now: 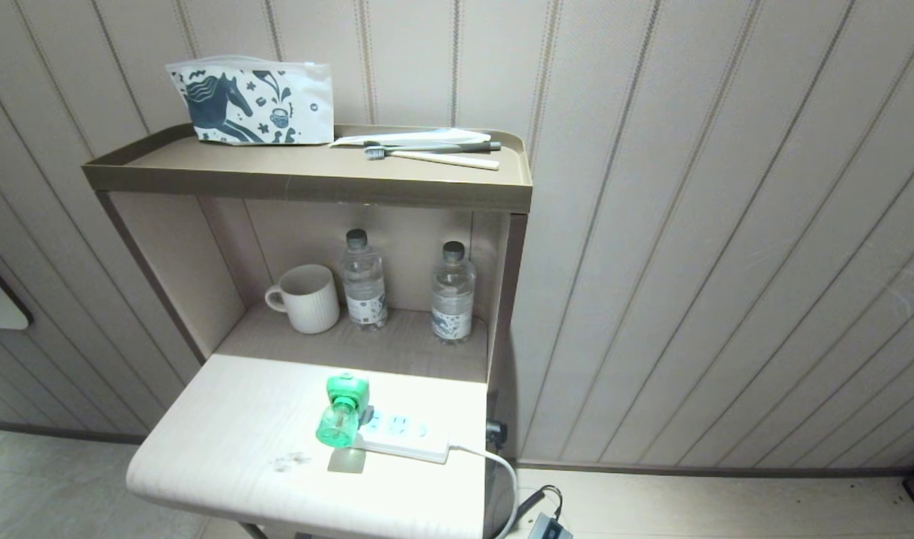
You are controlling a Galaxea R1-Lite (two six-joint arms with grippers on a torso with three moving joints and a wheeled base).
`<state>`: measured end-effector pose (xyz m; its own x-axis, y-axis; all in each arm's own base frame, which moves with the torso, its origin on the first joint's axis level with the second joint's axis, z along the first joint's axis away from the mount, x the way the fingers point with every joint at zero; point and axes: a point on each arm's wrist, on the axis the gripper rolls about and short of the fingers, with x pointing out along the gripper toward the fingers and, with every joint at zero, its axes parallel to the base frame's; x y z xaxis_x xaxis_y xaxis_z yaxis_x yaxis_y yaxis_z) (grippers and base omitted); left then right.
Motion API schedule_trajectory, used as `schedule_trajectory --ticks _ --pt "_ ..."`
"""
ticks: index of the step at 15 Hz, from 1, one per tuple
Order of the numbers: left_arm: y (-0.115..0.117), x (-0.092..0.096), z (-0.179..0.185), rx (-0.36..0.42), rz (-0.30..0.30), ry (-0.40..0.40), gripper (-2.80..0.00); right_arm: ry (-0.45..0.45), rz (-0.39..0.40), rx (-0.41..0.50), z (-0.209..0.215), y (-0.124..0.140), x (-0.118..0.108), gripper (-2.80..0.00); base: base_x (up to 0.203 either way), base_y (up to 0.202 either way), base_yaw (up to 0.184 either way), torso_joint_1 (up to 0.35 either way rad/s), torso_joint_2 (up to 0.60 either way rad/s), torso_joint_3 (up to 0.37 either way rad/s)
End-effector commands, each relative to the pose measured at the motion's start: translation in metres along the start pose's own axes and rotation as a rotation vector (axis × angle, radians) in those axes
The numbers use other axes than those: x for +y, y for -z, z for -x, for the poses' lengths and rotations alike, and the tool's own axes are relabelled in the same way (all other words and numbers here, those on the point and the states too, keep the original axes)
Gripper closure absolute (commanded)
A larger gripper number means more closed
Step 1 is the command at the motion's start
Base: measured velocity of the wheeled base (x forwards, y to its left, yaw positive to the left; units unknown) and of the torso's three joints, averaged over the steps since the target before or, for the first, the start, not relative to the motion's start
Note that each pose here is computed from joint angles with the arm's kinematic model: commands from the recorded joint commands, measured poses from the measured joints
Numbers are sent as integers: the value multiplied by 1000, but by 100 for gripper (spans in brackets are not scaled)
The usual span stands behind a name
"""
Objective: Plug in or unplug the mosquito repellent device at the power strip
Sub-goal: Hold the socket with your right hand and unplug it with your left hand
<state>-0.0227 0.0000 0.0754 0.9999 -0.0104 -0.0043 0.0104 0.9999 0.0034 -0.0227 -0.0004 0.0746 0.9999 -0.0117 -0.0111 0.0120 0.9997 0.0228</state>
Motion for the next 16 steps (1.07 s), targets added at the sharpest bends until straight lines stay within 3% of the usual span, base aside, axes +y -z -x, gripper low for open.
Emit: schedule_trajectory --ticks 1,7,9,12,14,16 --pt "0 0 0 0 -3 2 0 1 0 2 0 0 0 0 0 0 0 0 0 0" --pt "-4 0 1 -2 -23 -7 0 -1 0 3 0 0 0 0 0 0 0 0 0 0" --pt "-41 0 8 -32 -27 -5 0 -2 2 3 0 0 0 0 0 0 0 0 0 0" --pt "-116 0 11 -54 -29 9 0 -2 2 3 0 0 0 0 0 0 0 0 0 0" --pt "-156 0 -3 0 -28 21 0 -2 2 3 0 0 0 0 0 0 0 0 0 0" --pt "-192 0 -32 129 -19 34 0 -2 2 3 0 0 0 0 0 0 0 0 0 0"
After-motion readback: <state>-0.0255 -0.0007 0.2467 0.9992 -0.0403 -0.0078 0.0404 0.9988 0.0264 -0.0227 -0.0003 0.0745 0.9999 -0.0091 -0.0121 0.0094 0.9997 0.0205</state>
